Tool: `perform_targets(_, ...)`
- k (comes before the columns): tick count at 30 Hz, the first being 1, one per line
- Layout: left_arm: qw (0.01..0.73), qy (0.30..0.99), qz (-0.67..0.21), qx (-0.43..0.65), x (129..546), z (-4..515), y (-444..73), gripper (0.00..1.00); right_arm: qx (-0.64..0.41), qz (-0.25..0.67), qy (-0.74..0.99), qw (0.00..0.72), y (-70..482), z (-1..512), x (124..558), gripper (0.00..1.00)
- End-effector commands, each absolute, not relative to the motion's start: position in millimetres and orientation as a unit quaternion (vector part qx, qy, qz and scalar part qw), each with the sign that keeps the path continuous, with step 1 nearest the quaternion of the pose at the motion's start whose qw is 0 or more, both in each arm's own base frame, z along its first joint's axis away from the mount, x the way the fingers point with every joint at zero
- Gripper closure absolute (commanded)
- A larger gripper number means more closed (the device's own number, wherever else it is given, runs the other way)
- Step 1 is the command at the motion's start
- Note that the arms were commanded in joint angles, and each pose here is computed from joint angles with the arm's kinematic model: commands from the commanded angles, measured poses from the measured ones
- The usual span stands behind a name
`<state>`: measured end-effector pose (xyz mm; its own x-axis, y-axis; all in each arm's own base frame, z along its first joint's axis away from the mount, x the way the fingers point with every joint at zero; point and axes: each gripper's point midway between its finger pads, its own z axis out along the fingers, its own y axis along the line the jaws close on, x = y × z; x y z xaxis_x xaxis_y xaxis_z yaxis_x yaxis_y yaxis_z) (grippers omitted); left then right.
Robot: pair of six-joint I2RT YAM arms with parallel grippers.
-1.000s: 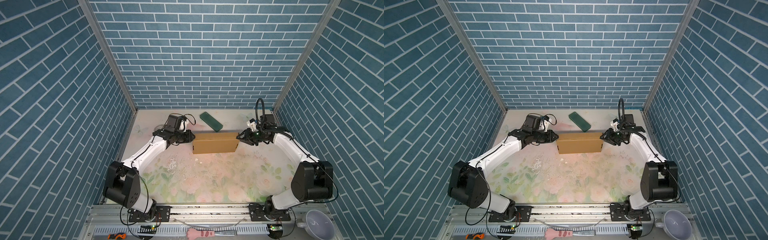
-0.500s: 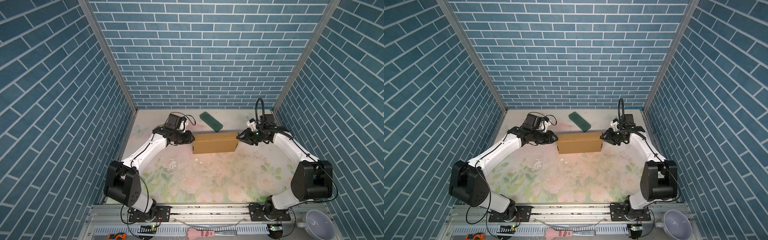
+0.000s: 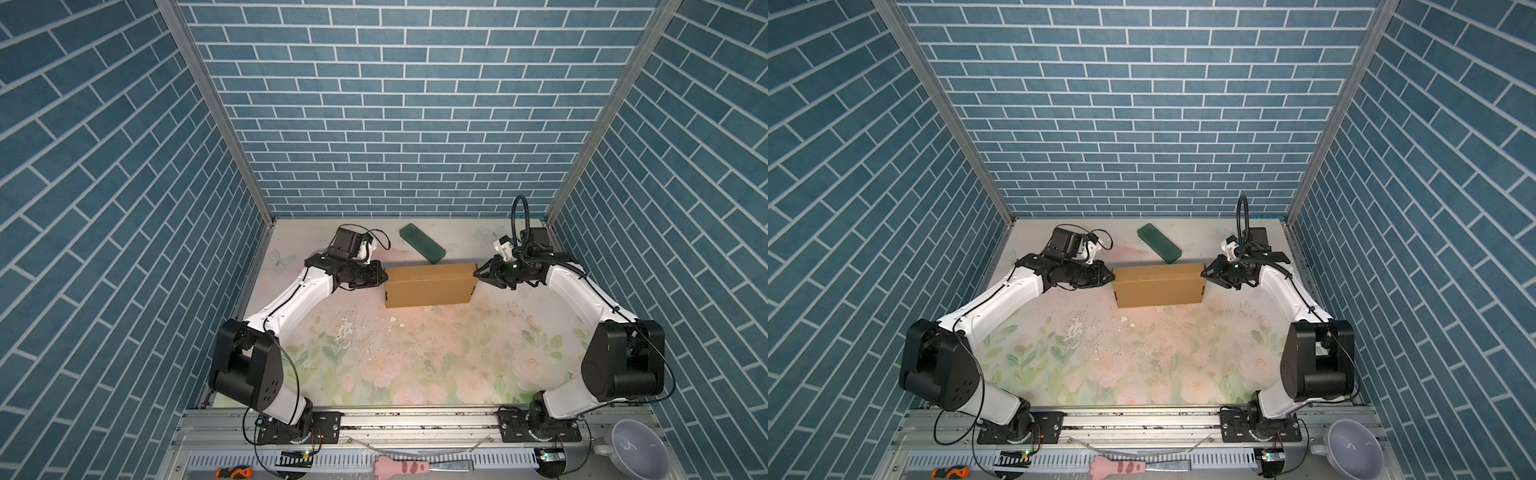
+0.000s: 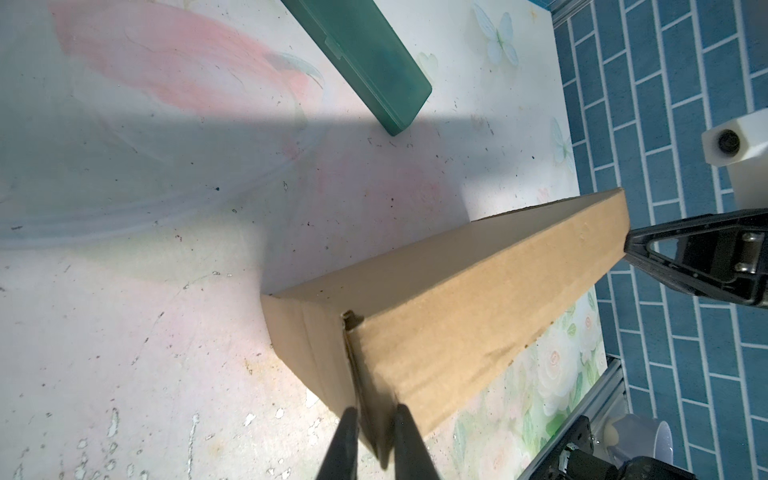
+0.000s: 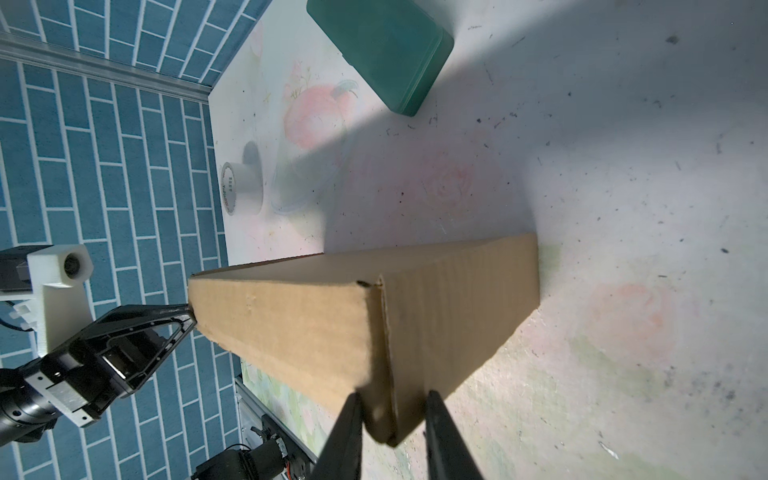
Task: Fold the paper box
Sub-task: 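Grip the box's end with the right gripper while the left holds the other end, then lay the box flat on the table with both grippers and release it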
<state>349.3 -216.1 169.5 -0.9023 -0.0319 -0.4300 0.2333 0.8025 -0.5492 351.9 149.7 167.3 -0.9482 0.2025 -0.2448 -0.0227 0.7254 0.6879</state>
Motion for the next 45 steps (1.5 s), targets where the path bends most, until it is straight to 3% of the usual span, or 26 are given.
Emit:
perform_targets(1,0.113,0.962,-0.248,0.028,317.9,95.3,-194.8,0.85,0.074,0.32,0.937,0.116,138.0,133.2,347.6,0.77)
perform_targets(11,0.107,0.96,-0.256,0.029,319.0,88.1,-198.8,0.99,0.078,0.335,0.932,0.111,143.5,131.6,349.1,0.87)
perform_targets(17,0.115,0.958,-0.263,0.028,320.8,94.4,-200.4,1.0,0.075,0.343,0.93,0.11,148.1,134.3,347.9,0.9)
perform_targets(18,0.115,0.957,-0.264,0.027,320.8,95.3,-200.6,1.0,0.073,0.347,0.929,0.111,149.6,136.4,348.1,0.89)
perform_targets(22,0.135,0.952,-0.273,0.028,321.4,110.4,-201.4,1.0,0.066,0.362,0.921,0.124,152.8,152.3,344.3,0.68)
perform_targets(26,0.156,0.947,-0.28,0.033,314.0,123.5,-200.0,0.94,0.061,0.361,0.921,0.132,149.4,166.8,333.0,0.56)
perform_targets(36,0.163,0.942,-0.29,0.042,282.3,126.9,-199.5,0.82,0.071,0.323,0.926,0.182,126.0,199.6,317.7,0.41)
perform_targets(40,0.162,0.942,-0.292,0.045,267.1,128.2,-198.0,0.72,0.086,0.297,0.935,0.175,116.7,185.0,312.5,0.4)
perform_targets(45,0.173,0.937,-0.299,0.049,252.2,135.6,-195.2,0.66,0.108,0.291,0.934,0.175,112.8,169.1,308.0,0.37)
